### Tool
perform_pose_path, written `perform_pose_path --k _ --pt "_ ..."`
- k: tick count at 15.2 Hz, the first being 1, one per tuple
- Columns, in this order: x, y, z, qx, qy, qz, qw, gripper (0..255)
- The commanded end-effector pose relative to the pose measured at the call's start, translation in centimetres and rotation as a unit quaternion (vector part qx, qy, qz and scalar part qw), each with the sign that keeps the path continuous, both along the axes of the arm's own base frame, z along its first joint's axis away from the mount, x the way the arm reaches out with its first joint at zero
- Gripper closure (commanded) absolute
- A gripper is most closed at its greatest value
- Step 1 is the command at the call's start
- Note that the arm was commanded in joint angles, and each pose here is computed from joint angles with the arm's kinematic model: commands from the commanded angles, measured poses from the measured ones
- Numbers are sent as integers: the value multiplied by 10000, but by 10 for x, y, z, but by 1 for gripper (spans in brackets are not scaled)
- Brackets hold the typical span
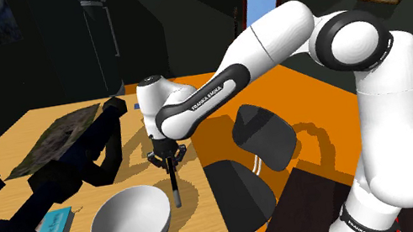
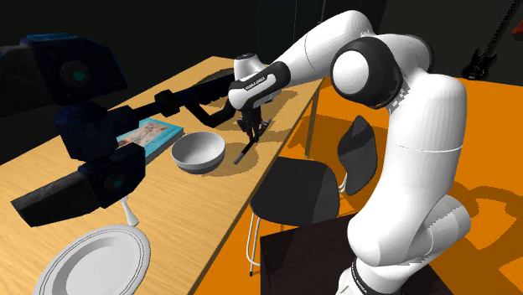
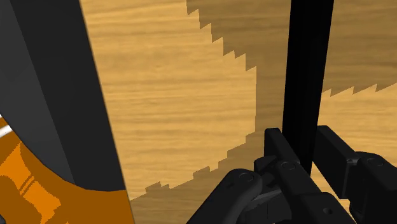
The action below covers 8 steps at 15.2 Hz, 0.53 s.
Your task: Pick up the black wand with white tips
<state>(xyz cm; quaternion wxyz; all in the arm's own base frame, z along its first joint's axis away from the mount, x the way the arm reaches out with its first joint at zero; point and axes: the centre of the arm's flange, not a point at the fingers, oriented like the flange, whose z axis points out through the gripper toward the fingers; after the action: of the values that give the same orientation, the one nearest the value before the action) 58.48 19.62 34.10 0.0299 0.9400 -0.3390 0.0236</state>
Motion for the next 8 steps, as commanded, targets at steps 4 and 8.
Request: perform_pose_path --k 4,8 --pt "0 0 0 0 -1 0 10000 255" --pt "0 1 16 0 -1 0 10000 255"
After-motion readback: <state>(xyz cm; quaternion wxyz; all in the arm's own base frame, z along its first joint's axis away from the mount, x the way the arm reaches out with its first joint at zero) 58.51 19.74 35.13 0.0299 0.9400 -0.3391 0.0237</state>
